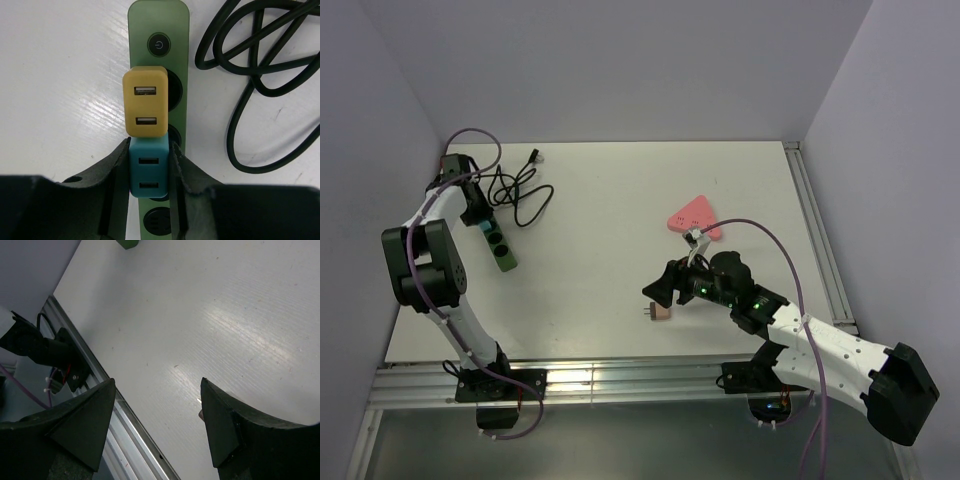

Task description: Insert the plug

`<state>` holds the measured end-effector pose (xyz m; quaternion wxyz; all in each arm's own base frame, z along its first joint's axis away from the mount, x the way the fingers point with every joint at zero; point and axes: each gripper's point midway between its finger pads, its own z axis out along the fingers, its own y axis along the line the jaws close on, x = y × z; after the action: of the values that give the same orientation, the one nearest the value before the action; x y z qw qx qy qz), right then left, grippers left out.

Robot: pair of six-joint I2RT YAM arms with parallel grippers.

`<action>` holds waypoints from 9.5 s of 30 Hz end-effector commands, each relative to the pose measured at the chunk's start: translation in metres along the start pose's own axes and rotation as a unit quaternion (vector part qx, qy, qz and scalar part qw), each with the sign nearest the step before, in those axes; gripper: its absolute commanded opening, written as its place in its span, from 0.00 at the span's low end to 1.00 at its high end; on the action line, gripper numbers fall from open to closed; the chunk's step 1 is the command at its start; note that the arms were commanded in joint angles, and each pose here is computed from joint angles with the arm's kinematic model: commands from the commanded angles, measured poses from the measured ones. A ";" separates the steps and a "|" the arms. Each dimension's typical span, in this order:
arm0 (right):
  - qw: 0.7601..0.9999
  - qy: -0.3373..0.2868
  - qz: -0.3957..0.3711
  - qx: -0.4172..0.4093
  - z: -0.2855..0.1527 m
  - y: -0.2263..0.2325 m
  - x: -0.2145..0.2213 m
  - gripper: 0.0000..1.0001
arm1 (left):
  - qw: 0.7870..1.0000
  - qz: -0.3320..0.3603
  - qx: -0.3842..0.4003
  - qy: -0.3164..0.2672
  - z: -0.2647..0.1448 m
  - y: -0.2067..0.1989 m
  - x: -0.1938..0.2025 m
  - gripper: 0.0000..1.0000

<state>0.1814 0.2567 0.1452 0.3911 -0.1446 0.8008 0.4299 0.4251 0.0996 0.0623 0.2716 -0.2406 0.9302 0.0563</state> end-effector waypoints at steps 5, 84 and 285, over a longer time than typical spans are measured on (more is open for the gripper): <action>1.000 -0.026 -0.006 -0.013 -0.003 0.006 -0.011 0.75 | 0.985 0.017 -0.053 0.163 0.031 0.049 0.104 0.00; 0.960 0.098 0.116 0.237 0.005 -0.046 0.028 0.72 | 0.722 -0.089 0.682 0.073 -0.314 -0.143 0.131 0.99; 0.953 0.044 -0.152 -0.257 -0.079 0.160 -0.033 0.59 | 0.545 0.271 0.792 0.040 -0.453 -0.189 0.311 0.00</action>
<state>0.0823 0.2815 0.2633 0.3609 -0.3451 0.6863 0.5288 0.0745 -0.3028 0.2708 0.2741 0.3150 0.6538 -0.6310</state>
